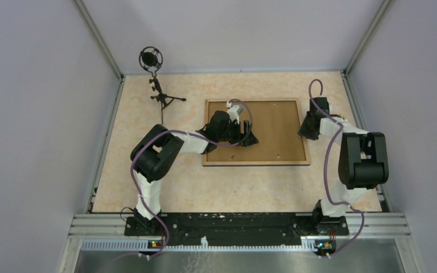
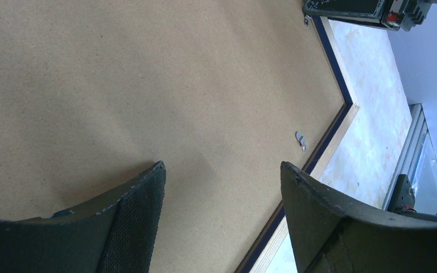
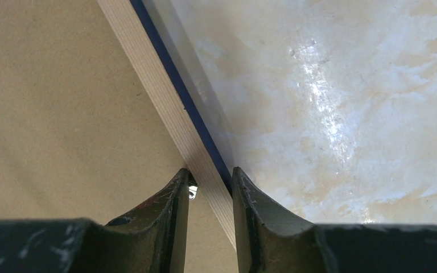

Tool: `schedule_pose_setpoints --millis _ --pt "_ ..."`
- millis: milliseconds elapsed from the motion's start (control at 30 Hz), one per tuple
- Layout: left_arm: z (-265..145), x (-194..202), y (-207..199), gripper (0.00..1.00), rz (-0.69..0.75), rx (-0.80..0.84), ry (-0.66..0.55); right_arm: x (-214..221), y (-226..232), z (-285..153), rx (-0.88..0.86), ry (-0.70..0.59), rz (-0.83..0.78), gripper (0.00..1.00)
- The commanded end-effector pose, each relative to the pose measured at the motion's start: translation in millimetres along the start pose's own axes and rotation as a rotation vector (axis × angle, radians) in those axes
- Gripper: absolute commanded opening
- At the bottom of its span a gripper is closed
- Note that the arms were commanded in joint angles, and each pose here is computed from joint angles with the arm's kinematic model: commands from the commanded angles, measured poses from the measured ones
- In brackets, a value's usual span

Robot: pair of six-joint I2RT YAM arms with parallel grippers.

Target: Put the photo into the frame

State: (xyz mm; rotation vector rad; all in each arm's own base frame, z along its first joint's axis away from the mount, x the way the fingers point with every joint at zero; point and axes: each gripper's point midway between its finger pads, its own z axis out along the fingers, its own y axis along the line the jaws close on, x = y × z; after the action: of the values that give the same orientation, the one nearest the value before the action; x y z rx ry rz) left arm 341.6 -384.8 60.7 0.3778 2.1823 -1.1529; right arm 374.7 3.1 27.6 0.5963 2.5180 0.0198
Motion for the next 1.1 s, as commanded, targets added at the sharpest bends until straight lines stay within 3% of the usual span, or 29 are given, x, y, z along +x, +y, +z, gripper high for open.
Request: schedule_pose_setpoints --millis 0,100,233,500,633,733,900,1067 --pt "-6.7 21.5 15.2 0.78 -0.034 -0.053 0.062 32.2 -19.8 -1.9 0.154 0.045 0.02 0.0" --pt "-6.7 21.9 16.1 0.78 -0.035 -0.054 0.063 29.4 -20.7 -3.9 0.185 0.023 0.002 0.0" --pt "-6.8 21.6 15.9 0.78 -0.033 -0.054 0.062 34.9 -17.9 0.7 0.181 0.08 -0.035 0.26" --pt "-7.1 21.4 18.3 0.78 -0.042 -0.051 0.063 43.8 -15.6 -0.3 0.155 0.166 -0.123 0.45" --pt "-7.9 20.7 18.8 0.78 -0.047 -0.048 0.061 40.2 -18.4 -0.4 0.182 0.197 -0.17 0.43" --pt "-8.1 20.5 18.7 0.78 -0.048 -0.045 0.06 40.9 -23.0 -2.0 0.205 0.211 -0.192 0.34" --pt "-8.9 19.7 19.2 0.78 -0.054 -0.042 0.057 36.1 -25.7 -5.8 0.224 0.206 -0.212 0.0" --pt "-8.9 20.8 19.2 0.78 -0.054 -0.042 0.06 31.6 -20.5 -5.7 0.201 0.208 -0.236 0.0"
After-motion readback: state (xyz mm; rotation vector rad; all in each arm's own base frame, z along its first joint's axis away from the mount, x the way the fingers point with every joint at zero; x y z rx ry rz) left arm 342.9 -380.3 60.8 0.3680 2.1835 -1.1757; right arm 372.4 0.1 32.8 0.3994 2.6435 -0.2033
